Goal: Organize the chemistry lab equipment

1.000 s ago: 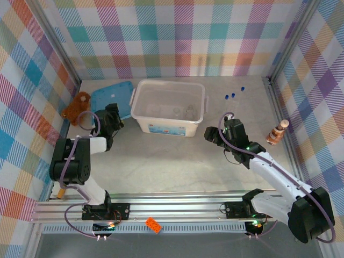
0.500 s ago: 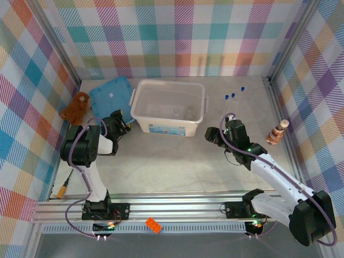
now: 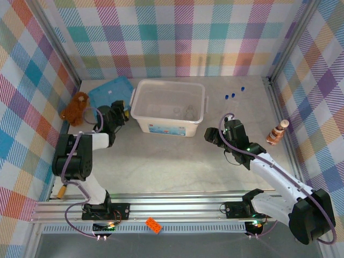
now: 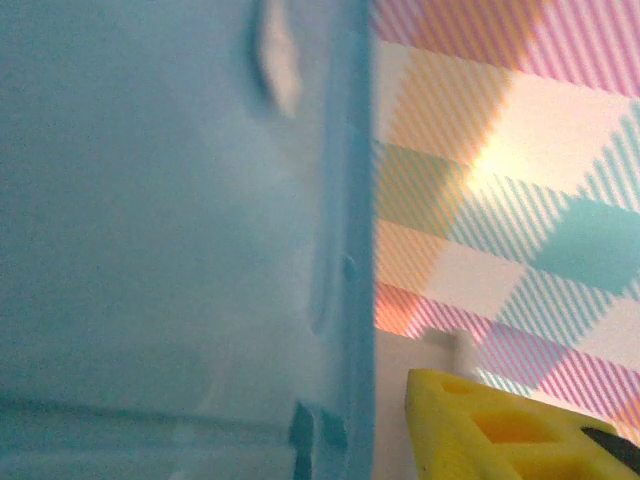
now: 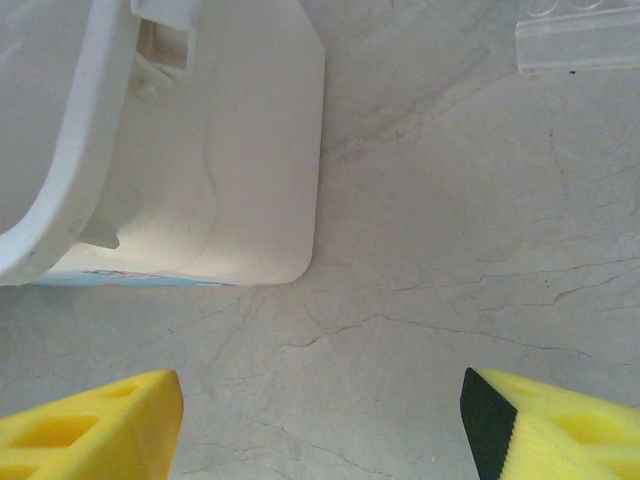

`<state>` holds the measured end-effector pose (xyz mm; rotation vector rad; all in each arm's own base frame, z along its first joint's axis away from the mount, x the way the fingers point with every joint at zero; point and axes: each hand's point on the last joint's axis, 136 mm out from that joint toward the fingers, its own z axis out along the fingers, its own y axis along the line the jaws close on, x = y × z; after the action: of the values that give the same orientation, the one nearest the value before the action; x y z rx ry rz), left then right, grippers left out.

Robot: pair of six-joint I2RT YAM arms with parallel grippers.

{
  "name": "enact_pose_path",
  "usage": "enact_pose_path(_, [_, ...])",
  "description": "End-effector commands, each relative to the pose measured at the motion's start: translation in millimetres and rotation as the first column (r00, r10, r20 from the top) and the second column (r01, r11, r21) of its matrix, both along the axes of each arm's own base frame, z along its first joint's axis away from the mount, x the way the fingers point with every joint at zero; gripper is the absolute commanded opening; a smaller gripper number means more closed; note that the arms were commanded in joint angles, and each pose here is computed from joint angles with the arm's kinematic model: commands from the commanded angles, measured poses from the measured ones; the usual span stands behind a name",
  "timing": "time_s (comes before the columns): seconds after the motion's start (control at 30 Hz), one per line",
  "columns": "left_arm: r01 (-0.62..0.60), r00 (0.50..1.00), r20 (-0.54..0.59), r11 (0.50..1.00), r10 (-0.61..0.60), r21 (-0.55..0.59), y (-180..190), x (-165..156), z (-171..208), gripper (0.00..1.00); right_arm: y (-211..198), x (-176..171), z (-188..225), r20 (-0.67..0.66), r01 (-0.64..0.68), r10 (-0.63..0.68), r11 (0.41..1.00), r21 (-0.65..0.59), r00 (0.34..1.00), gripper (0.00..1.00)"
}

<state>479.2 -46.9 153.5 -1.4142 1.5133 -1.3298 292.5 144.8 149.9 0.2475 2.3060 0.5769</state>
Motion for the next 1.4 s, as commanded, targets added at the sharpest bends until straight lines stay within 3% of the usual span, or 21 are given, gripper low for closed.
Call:
enact_pose_path(0.0, [0.071,0.996,0.037,0.989,-0.076,0.127,-5,9,37,0.46,2,1,2,0.003,-0.001,0.001,1.000,0.001,1.000,0.75])
enact_pose_path(0.13, [0.086,0.995,0.039,0.987,-0.092,0.136,-6,20,49,0.37,2,2,6,0.015,0.001,-0.001,1.000,0.000,1.000,0.75])
enact_pose_path(0.37, [0.078,0.997,0.003,0.988,-0.079,0.133,-2,22,39,0.30,0,2,11,0.027,0.004,-0.003,1.000,-0.007,1.000,0.75])
enact_pose_path(0.7, [0.046,0.999,-0.024,0.992,-0.043,0.116,7,24,20,0.41,-1,1,10,0.024,0.005,-0.005,1.000,-0.004,1.000,0.75])
enact_pose_path(1.0, [0.019,0.999,-0.049,0.993,-0.014,0.114,13,33,0,0.31,-2,-1,10,0.024,0.009,-0.009,1.000,-0.007,1.000,0.75])
enact_pose_path(1.37, [-0.020,0.997,-0.064,0.987,0.030,0.160,29,42,-13,0.30,-3,-1,9,0.023,0.011,-0.011,1.000,-0.009,1.000,0.75])
